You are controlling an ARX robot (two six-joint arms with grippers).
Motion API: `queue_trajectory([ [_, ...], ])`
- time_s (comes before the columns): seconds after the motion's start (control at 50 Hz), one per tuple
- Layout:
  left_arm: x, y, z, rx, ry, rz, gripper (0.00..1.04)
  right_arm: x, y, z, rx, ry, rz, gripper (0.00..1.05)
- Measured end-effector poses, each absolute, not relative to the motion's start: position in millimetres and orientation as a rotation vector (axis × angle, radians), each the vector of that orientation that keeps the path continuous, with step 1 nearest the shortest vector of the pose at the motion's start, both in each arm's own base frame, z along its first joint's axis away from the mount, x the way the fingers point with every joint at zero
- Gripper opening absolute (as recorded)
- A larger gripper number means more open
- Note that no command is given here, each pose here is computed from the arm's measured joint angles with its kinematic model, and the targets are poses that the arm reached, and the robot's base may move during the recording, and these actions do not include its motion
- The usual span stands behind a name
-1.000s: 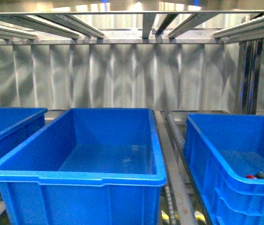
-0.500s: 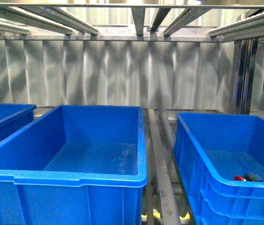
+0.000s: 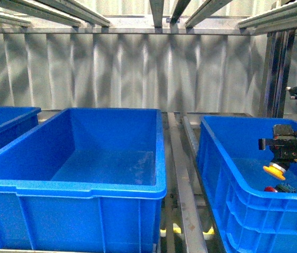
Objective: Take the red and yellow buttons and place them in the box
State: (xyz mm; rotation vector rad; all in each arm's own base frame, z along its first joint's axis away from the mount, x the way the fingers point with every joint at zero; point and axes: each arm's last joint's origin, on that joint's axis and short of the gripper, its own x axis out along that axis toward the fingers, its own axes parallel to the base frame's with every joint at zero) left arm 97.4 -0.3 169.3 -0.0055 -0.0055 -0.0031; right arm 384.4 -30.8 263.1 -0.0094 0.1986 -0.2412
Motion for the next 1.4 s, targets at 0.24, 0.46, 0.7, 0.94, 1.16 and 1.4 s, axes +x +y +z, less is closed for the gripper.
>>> queue_trajectory([
  [0.24, 97.4, -0.3, 169.3, -0.006, -0.006, -0.003, 0.97, 435.9, -48.3, 245.9, -0.229, 0.312, -0.298, 0.45],
  [0.46, 97.4, -0.3, 169.3, -0.006, -0.006, -0.003, 0.97, 467.4, -50.4, 245.5, -0.301, 0.391, -0.276, 0.45],
  [0.7, 97.4, -0.3, 169.3, -0.006, -0.006, -0.003, 0.97, 493.0, -51.8, 247.8, -0.374, 0.444, -0.338, 0.45],
  [0.94, 97.4, -0.3, 169.3, -0.006, -0.006, -0.003, 0.97, 505.5, -54.3, 231.5, -0.39, 0.56, -0.311, 0.45],
  [1.16, 97.4, -0.3, 169.3, -0.006, -0.006, -0.003, 0.97, 511.0, -62.8, 229.5, -0.389, 0.564, -0.311, 0.61],
  [1.4, 97.4, -0.3, 169.3, -0.006, -0.006, -0.003, 0.97, 511.2, -74.5, 236.8, -0.335, 0.498, -0.319, 0.99],
])
